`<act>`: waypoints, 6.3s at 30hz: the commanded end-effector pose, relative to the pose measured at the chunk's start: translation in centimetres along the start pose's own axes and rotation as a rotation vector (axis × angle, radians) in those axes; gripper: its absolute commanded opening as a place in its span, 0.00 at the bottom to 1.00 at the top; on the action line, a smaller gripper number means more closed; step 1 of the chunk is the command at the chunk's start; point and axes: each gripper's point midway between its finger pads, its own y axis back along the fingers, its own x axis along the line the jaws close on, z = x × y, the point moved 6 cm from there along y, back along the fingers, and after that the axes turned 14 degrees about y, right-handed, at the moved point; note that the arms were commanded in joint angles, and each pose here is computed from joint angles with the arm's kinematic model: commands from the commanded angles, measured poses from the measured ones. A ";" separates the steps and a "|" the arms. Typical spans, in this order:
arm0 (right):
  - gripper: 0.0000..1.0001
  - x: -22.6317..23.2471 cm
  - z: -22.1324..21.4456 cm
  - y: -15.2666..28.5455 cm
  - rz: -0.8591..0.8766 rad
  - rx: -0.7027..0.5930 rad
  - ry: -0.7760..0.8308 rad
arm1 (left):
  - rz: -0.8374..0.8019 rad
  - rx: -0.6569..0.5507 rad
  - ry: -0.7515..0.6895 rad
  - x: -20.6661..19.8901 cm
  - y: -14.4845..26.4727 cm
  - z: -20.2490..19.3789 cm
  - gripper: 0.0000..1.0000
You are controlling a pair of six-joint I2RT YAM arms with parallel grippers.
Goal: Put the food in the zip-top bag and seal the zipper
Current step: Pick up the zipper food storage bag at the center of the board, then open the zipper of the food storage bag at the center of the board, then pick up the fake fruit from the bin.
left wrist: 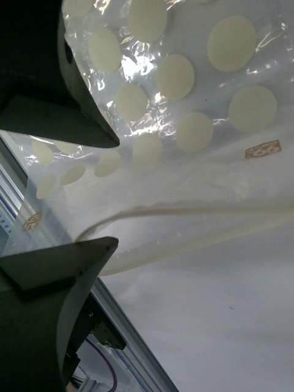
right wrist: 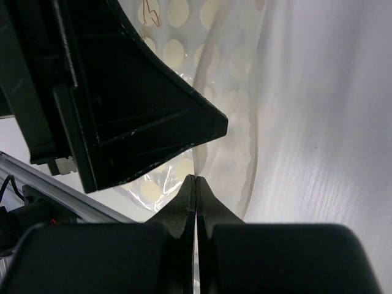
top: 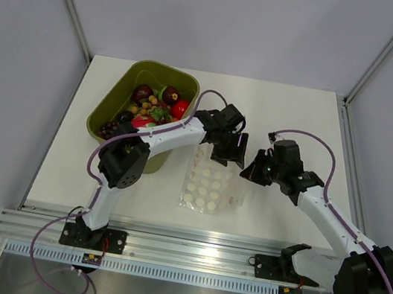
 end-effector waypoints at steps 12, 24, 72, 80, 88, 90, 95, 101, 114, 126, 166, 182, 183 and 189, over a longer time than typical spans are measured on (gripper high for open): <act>0.75 0.6 3.9 3.6 -0.123 -0.126 0.028 | -0.080 -0.028 -0.115 0.0 3.3 0.2 0.00; 0.71 1.8 3.0 1.4 -0.048 -0.029 0.038 | -0.135 -0.038 -0.098 -0.1 4.7 -0.1 0.00; 0.00 -0.4 6.9 2.1 -0.475 -0.066 0.202 | -0.297 0.156 -0.226 -0.2 6.3 0.9 0.00; 0.00 1.4 6.8 1.0 -0.404 -0.066 0.171 | -0.299 0.077 -0.268 -1.0 9.5 2.3 0.00; 0.00 -2.8 14.0 5.9 -0.772 -0.218 0.168 | -0.395 0.101 -0.264 -5.4 9.0 4.7 0.00; 0.00 -3.8 15.0 8.0 -0.825 -0.249 0.169 | -0.421 0.118 -0.268 -6.6 8.0 4.9 0.00; 0.00 -3.6 16.9 11.2 -0.832 -0.325 0.198 | -0.577 0.135 -0.302 -10.8 9.1 4.8 0.00; 0.00 -1.6 13.7 6.3 -0.688 -0.220 0.224 | -0.480 0.170 -0.277 -6.0 7.2 4.7 0.00; 0.00 2.5 5.9 -4.0 -0.495 -0.036 0.088 | -0.139 0.129 -0.167 5.6 7.8 2.9 0.79; 0.00 4.2 7.8 -4.0 -0.450 -0.103 0.054 | -0.188 -0.043 0.052 4.2 6.5 0.9 0.81; 0.00 3.1 11.4 -4.4 -0.561 -0.193 0.034 | -0.019 -0.280 -0.208 4.5 17.9 6.8 0.80; 0.00 3.3 10.8 -2.4 -0.524 -0.195 0.054 | 0.168 -0.562 0.086 12.7 20.7 18.0 0.82; 0.00 3.4 10.8 -2.3 -0.519 -0.193 0.055 | 0.178 -0.562 0.091 12.9 20.2 18.8 0.83; 0.00 3.3 10.4 -2.1 -0.516 -0.181 0.052 | 0.238 -0.585 0.085 14.0 18.2 23.1 0.91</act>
